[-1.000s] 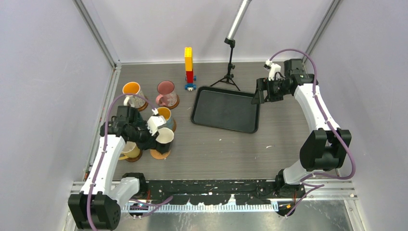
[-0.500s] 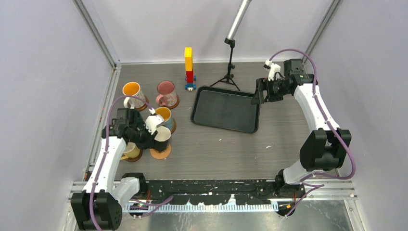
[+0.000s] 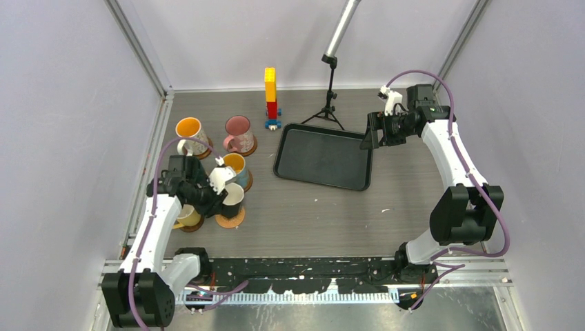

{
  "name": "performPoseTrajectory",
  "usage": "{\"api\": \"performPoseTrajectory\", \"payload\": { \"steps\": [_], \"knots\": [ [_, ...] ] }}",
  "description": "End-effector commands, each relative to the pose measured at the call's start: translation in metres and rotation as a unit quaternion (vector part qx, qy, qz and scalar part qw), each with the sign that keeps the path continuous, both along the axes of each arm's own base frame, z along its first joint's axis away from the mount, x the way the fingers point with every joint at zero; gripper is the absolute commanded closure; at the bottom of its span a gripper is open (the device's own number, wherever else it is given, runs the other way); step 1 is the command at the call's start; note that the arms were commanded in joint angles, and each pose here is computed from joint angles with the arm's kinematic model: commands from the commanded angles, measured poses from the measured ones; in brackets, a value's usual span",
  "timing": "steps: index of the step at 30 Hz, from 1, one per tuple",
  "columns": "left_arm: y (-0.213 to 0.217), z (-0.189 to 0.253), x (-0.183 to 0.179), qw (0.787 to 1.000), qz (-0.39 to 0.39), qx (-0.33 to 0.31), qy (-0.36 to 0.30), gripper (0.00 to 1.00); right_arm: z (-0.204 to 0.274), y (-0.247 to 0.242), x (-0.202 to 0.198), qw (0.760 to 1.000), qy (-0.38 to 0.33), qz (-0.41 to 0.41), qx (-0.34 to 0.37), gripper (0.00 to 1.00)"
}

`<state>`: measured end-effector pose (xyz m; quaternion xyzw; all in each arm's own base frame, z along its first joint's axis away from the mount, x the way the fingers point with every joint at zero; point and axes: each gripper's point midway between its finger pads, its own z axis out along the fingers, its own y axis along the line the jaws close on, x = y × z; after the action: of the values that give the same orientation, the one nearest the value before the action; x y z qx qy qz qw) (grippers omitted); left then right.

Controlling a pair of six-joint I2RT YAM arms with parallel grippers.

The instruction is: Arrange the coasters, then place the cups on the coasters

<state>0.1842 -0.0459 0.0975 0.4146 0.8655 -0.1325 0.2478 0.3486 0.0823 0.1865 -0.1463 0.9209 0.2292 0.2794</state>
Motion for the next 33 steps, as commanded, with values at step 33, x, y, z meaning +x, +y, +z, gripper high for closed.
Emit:
{"api": "performPoseTrajectory", "payload": {
  "steps": [33],
  "knots": [
    [0.016,0.008,-0.032,0.998,-0.005,0.047,0.038,0.33,0.008,0.002,0.002,1.0,-0.016,0.014,0.003,0.18]
  ]
}}
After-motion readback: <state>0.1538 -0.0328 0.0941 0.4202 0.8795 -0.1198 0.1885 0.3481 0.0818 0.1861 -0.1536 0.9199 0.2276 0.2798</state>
